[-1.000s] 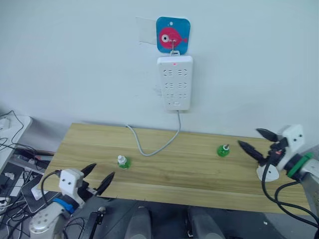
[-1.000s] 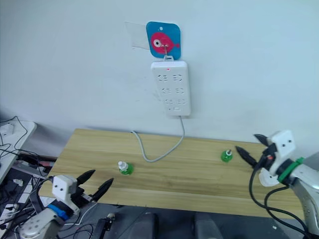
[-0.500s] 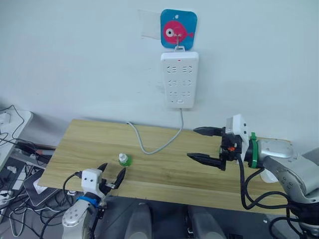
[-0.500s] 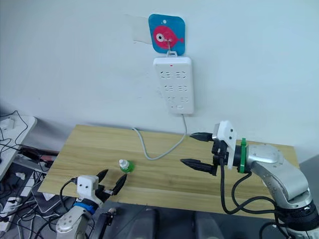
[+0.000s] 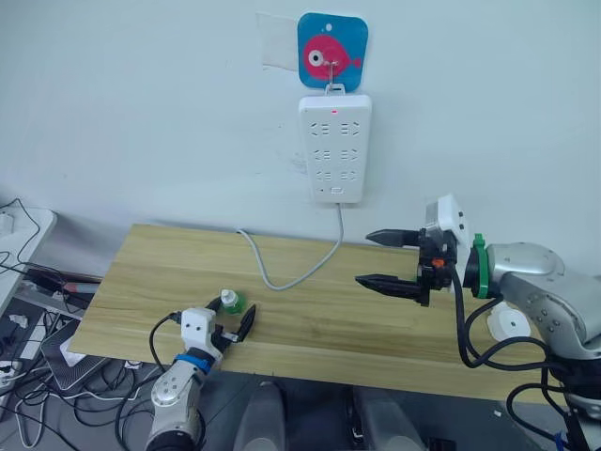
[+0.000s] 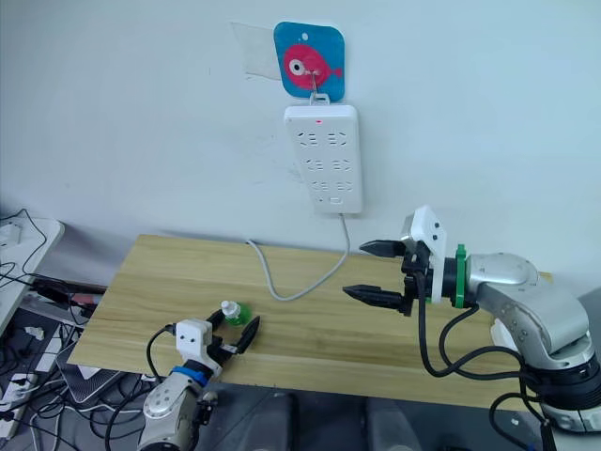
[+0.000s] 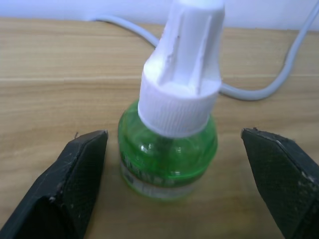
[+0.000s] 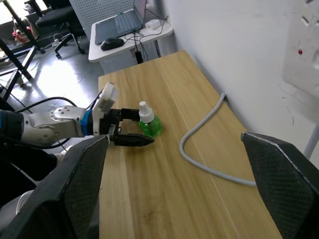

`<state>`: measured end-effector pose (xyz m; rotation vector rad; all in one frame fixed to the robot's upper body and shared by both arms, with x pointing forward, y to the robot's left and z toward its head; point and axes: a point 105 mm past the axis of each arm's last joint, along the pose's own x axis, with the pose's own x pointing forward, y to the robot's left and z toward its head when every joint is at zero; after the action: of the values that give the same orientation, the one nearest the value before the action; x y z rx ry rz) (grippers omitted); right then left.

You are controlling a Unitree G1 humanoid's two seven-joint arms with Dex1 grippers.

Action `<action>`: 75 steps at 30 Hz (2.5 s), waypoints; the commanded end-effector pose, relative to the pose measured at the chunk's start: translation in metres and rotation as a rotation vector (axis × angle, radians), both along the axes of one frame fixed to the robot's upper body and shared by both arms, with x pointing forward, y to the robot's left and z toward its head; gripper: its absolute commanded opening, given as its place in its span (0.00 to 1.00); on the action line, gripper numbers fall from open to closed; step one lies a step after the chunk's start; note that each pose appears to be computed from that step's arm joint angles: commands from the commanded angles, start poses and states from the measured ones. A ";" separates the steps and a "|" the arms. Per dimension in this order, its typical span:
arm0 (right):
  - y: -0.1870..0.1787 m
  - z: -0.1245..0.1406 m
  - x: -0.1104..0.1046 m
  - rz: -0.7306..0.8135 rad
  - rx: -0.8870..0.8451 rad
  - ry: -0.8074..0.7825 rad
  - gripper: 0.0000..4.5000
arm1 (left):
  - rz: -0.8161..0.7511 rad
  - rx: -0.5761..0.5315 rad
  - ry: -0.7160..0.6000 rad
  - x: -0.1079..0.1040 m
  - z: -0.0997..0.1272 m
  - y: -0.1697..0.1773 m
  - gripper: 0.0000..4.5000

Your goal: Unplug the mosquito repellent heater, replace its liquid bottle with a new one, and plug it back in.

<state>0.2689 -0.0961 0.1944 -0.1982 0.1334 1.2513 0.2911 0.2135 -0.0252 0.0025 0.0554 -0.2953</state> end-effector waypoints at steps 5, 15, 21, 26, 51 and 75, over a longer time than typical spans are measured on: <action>0.006 0.021 -0.014 0.026 0.015 -0.016 1.00 | 0.036 0.028 0.011 -0.006 -0.008 0.003 0.66; 0.003 0.017 -0.016 -0.066 0.009 -0.036 1.00 | -0.223 0.112 -0.047 0.008 0.017 -0.035 0.50; 0.001 -0.015 -0.027 -0.165 0.023 -0.052 1.00 | -0.785 0.200 -0.105 0.013 0.076 -0.092 0.50; 0.005 -0.028 -0.021 -0.221 0.064 -0.067 1.00 | -1.070 0.233 -0.112 0.017 0.106 -0.124 0.50; 0.033 -0.036 0.000 -0.329 0.192 -0.126 1.00 | -1.340 0.239 -0.168 0.033 0.146 -0.179 0.50; 0.036 -0.039 0.004 -0.294 0.157 -0.098 0.79 | -1.302 0.206 -0.193 0.037 0.152 -0.185 0.50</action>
<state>0.2731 -0.0580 0.1486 -0.1036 0.0151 0.9523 0.3265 0.0315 0.1142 0.2719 -0.0649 -1.5857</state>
